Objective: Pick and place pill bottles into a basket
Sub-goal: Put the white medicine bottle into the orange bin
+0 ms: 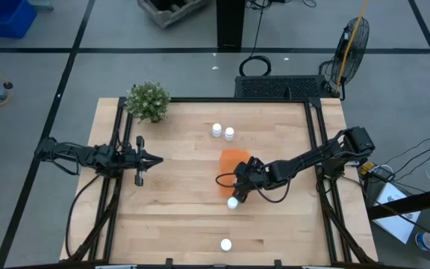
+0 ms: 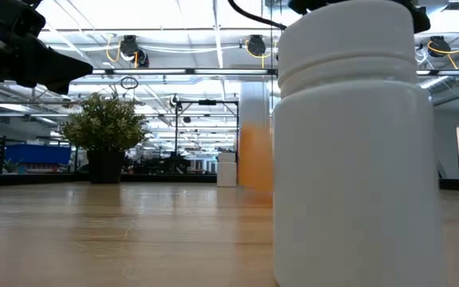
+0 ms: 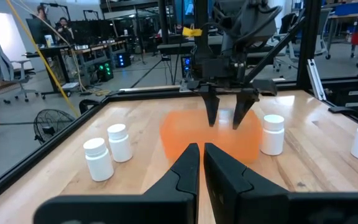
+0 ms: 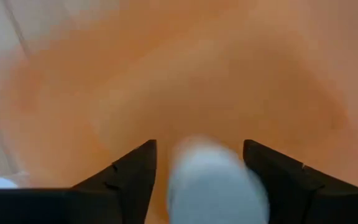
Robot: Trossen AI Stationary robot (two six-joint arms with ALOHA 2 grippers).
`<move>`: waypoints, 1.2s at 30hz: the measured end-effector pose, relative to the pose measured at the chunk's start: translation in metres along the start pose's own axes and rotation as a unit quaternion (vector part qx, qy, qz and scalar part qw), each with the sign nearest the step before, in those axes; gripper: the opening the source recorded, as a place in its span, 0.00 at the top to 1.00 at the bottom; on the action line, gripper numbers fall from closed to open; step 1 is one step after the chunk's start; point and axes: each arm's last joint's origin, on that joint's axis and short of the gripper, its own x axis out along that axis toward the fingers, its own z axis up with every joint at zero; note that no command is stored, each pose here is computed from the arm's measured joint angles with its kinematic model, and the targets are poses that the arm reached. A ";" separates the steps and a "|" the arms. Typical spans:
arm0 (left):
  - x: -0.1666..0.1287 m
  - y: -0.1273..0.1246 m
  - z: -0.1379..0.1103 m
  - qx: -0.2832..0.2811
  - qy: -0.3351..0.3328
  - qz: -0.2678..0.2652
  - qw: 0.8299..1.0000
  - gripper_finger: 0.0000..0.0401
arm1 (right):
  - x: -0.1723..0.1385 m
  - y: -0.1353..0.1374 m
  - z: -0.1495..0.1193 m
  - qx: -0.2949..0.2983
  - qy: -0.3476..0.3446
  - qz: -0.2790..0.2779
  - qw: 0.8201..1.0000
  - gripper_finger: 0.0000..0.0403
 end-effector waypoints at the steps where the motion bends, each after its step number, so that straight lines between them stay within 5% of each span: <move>1: 0.000 0.000 0.000 0.000 0.000 0.000 1.000 0.92 | 0.000 0.000 0.001 -0.002 -0.005 0.000 1.000 0.39; 24: 0.000 0.000 0.000 0.000 0.000 0.000 1.000 0.92 | -0.023 0.000 0.024 -0.059 -0.103 0.011 0.993 0.36; 31: 0.000 0.000 0.000 0.000 0.000 0.000 1.000 0.92 | -0.035 -0.025 0.061 -0.069 -0.175 0.004 0.982 0.36; 36: 0.000 0.000 0.000 0.000 0.000 0.000 1.000 0.92 | -0.025 -0.065 0.086 -0.045 -0.148 0.023 0.988 0.34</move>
